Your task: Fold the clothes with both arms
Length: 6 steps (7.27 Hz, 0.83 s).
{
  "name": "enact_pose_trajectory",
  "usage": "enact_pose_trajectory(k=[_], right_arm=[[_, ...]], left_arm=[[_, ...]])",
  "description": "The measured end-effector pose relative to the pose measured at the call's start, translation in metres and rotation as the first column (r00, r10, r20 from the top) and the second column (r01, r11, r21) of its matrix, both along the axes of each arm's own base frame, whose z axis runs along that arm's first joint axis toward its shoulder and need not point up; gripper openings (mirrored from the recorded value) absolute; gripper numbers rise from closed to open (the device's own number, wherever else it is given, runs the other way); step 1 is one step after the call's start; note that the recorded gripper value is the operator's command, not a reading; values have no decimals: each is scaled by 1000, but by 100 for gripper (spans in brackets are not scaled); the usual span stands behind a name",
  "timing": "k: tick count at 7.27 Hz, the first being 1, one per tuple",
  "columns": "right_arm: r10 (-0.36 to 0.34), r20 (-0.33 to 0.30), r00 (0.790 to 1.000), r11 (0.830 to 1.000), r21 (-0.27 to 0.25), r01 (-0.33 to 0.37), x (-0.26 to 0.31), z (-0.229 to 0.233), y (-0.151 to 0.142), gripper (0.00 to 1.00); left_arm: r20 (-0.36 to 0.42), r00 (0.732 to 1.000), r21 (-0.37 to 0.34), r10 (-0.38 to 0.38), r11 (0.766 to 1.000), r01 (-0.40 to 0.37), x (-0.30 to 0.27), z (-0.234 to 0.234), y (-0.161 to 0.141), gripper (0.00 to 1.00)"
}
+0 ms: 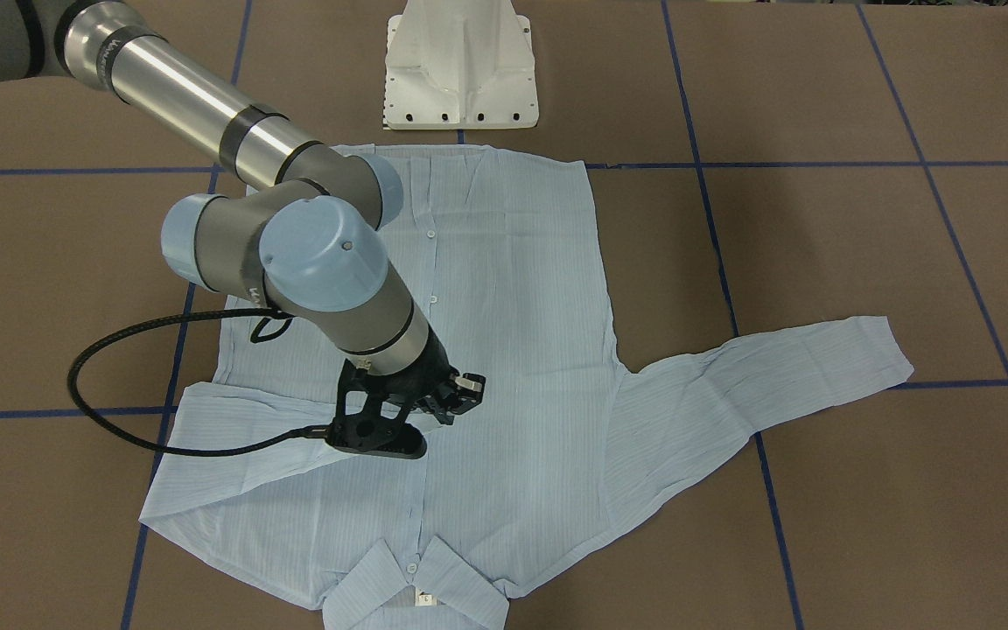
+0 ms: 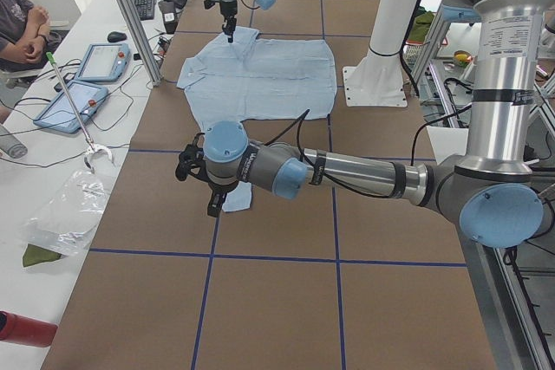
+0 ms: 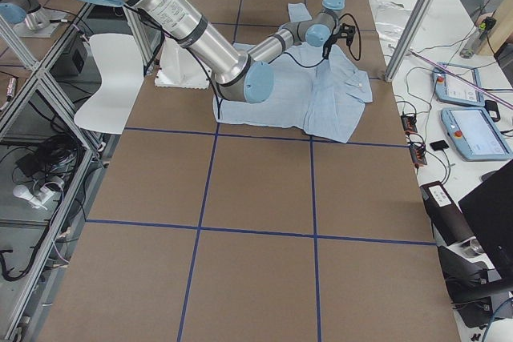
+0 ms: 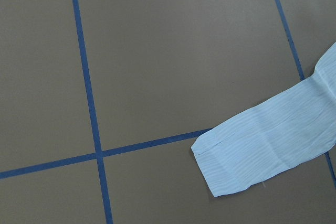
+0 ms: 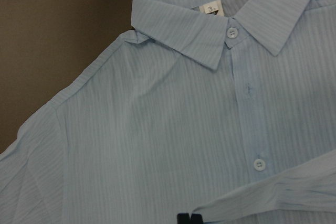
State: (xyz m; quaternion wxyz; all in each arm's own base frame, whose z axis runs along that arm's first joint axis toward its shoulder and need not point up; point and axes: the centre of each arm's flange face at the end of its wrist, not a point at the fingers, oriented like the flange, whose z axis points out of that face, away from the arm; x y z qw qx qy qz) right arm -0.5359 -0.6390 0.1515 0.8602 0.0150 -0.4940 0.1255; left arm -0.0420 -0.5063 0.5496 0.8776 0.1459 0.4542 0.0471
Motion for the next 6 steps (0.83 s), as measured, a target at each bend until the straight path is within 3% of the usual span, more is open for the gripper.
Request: enact_pose_trajectory(k=[5, 6], right_arm=[[53, 62, 997, 998, 24, -54, -52, -35, 22, 0], [66, 66, 996, 997, 23, -68, -57, -33, 23, 57]], left_arm=[[0, 1000, -3, -1, 1000, 1, 1, 1, 1, 100], [1, 1000, -3, 0, 1000, 0, 2, 1, 1, 100]])
